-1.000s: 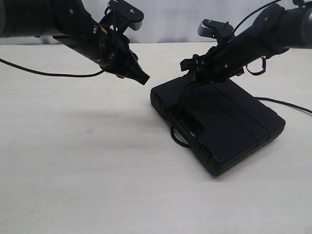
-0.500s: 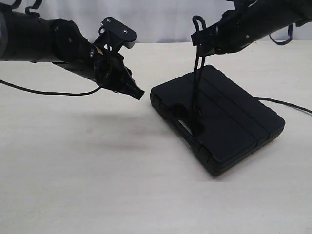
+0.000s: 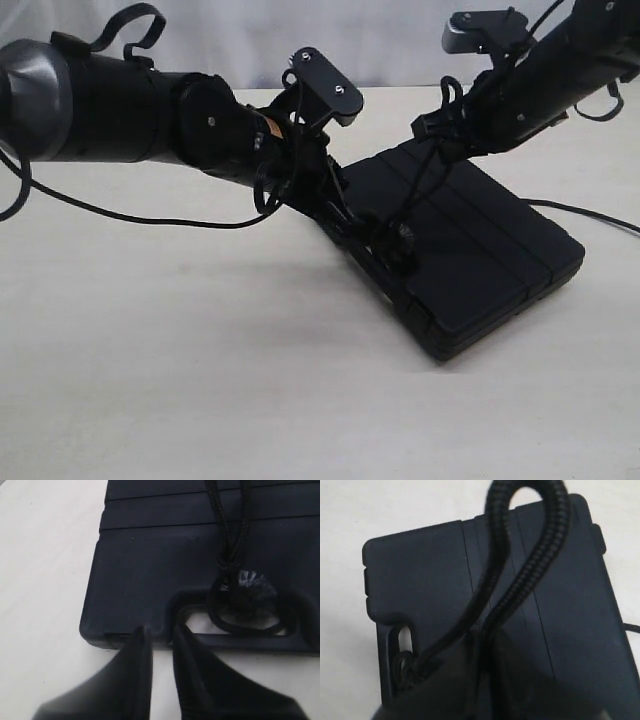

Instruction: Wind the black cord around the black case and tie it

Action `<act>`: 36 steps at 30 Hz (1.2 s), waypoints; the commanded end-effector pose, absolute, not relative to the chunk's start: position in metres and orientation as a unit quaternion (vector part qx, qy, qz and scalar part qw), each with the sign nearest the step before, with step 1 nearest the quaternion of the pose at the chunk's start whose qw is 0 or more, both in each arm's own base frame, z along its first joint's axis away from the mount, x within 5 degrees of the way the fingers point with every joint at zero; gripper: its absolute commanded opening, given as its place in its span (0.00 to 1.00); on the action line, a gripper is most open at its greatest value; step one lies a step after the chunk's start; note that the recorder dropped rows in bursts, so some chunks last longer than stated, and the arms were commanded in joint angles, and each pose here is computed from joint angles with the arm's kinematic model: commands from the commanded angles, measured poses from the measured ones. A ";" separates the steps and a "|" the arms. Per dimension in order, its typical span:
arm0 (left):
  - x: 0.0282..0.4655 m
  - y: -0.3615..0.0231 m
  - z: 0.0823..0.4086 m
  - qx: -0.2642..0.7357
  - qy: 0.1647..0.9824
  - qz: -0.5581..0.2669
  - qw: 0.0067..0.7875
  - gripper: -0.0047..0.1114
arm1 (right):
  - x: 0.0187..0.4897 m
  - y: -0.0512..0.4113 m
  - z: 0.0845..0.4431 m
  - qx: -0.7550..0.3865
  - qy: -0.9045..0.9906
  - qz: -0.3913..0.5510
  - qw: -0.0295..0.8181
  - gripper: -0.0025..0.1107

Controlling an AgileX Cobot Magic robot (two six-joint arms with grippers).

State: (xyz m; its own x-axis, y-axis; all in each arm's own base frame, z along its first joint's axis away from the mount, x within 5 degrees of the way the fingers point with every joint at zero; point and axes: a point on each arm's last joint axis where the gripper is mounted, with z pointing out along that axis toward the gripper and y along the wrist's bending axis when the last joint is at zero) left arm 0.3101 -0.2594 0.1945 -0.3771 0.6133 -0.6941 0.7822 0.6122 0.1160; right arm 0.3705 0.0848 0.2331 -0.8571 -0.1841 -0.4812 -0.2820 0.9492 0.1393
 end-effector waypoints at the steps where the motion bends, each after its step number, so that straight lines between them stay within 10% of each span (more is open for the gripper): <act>1: 0.307 -0.261 0.195 0.427 0.821 -0.120 0.360 0.18 | 0.366 0.078 0.227 -0.112 0.963 0.084 0.229 0.13; 10: 0.301 -0.260 0.191 0.440 0.830 -0.125 0.319 0.18 | 0.361 0.061 0.220 -0.080 0.979 0.003 0.189 0.49; 20: 0.299 -0.253 0.186 0.448 0.840 -0.122 0.282 0.18 | 0.353 0.056 0.239 -0.088 0.976 -0.018 0.200 0.51; 31: 0.312 -0.231 0.183 0.399 0.869 -0.123 0.264 0.17 | 0.355 -0.036 0.204 0.042 0.973 -0.115 0.197 0.05; 36: 0.309 -0.226 0.173 0.392 0.869 -0.112 0.279 0.17 | 0.360 -0.048 0.178 0.039 0.980 -0.108 0.165 0.06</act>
